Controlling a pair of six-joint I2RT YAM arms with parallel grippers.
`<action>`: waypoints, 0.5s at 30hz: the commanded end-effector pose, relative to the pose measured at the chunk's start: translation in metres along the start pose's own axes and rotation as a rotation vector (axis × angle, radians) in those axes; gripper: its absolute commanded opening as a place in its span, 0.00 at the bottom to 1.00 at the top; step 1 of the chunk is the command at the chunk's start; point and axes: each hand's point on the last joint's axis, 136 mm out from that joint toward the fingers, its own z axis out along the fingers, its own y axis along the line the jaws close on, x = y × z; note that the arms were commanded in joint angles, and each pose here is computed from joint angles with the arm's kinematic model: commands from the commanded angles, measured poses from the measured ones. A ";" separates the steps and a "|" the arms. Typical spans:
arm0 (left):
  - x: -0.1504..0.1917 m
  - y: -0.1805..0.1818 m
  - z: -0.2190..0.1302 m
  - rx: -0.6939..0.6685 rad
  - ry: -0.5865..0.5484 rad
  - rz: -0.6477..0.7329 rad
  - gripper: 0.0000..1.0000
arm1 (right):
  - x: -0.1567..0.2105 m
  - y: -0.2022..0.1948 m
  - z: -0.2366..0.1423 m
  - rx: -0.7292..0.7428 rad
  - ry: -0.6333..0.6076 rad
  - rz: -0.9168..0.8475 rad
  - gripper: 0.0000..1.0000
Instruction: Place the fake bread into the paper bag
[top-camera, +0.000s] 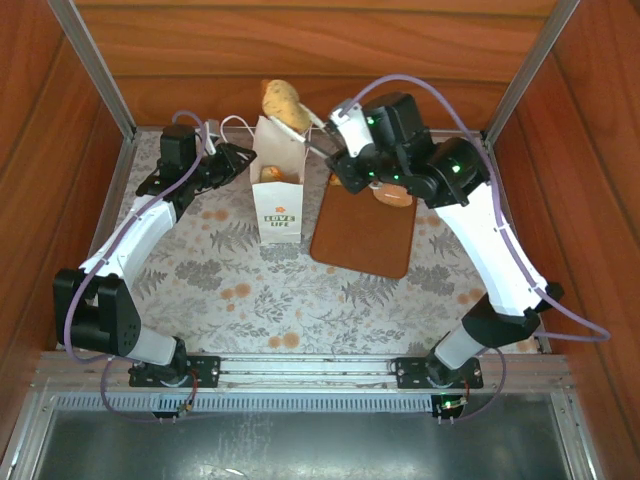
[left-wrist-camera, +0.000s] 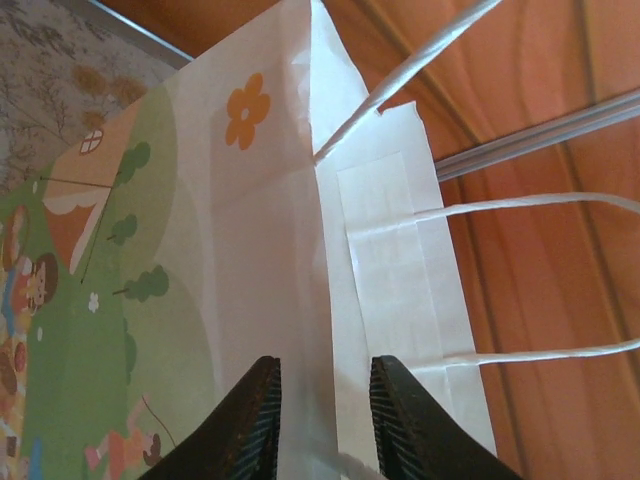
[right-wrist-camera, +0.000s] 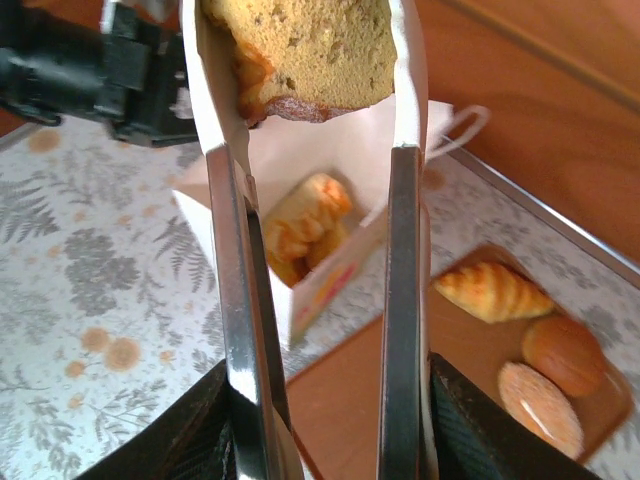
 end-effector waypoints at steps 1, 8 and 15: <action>-0.008 -0.004 -0.002 -0.006 -0.039 0.018 0.26 | -0.016 0.011 0.014 -0.042 -0.045 0.009 0.46; -0.009 0.001 -0.009 -0.038 -0.076 0.026 0.22 | 0.017 0.008 0.060 0.006 0.097 0.017 0.47; -0.010 0.002 -0.012 -0.048 -0.089 0.024 0.22 | 0.048 0.010 0.078 0.009 0.212 0.008 0.47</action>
